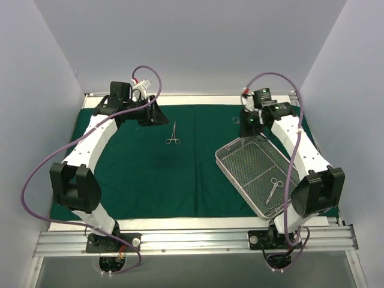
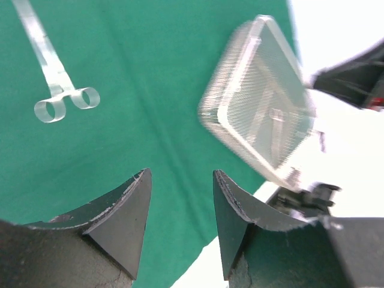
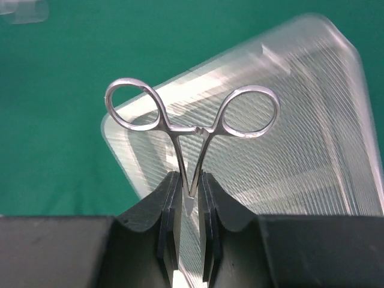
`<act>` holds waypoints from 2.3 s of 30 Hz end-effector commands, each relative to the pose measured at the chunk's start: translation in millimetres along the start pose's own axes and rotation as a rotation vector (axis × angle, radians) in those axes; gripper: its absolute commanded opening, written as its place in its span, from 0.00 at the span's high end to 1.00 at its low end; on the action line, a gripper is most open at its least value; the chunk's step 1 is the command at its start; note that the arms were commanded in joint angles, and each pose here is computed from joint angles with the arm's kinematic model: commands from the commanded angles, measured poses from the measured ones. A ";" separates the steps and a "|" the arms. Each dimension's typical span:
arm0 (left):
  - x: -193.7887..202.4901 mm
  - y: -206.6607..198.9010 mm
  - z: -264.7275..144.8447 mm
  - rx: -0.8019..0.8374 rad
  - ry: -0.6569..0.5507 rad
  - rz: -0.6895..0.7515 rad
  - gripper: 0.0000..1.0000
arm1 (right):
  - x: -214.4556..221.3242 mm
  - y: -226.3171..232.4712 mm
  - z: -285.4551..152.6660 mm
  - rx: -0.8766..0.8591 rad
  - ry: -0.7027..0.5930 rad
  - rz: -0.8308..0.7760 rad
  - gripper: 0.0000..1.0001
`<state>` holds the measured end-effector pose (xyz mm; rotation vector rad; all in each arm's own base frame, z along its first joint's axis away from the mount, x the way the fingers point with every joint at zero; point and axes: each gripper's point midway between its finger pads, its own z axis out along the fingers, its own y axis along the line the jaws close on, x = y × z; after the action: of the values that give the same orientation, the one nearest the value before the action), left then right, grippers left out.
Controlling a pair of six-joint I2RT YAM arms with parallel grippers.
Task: Open and lay out the surgical kit
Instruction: Place the medical item in the surgical kit.
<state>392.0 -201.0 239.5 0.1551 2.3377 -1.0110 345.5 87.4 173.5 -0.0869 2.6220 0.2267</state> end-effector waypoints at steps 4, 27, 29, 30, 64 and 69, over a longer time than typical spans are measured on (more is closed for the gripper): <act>-0.7 -43.4 -6.8 0.275 0.008 -0.057 0.46 | -10.5 144.7 -17.3 -0.412 -0.037 -0.514 1.00; 120.2 -68.5 -26.8 0.346 0.302 -0.323 0.48 | 147.5 132.5 -77.4 -0.283 0.256 -1.377 1.00; 127.4 -75.3 -27.2 0.356 0.324 -0.317 0.48 | 157.3 131.2 -83.7 -0.296 0.276 -1.415 1.00; 133.5 -79.8 -25.9 0.369 0.346 -0.311 0.48 | 160.2 129.8 -86.8 -0.301 0.279 -1.425 1.00; 236.2 -168.3 -18.8 0.543 0.750 -0.126 0.55 | 196.7 147.9 -106.1 -0.376 0.313 -1.560 1.00; 236.9 -167.0 -14.6 0.542 0.763 -0.138 0.63 | 197.4 146.1 -106.5 -0.378 0.314 -1.561 1.00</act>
<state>129.9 -328.4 205.7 0.6283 2.7655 -1.8471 112.5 220.7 178.1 -2.2050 1.9683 0.1279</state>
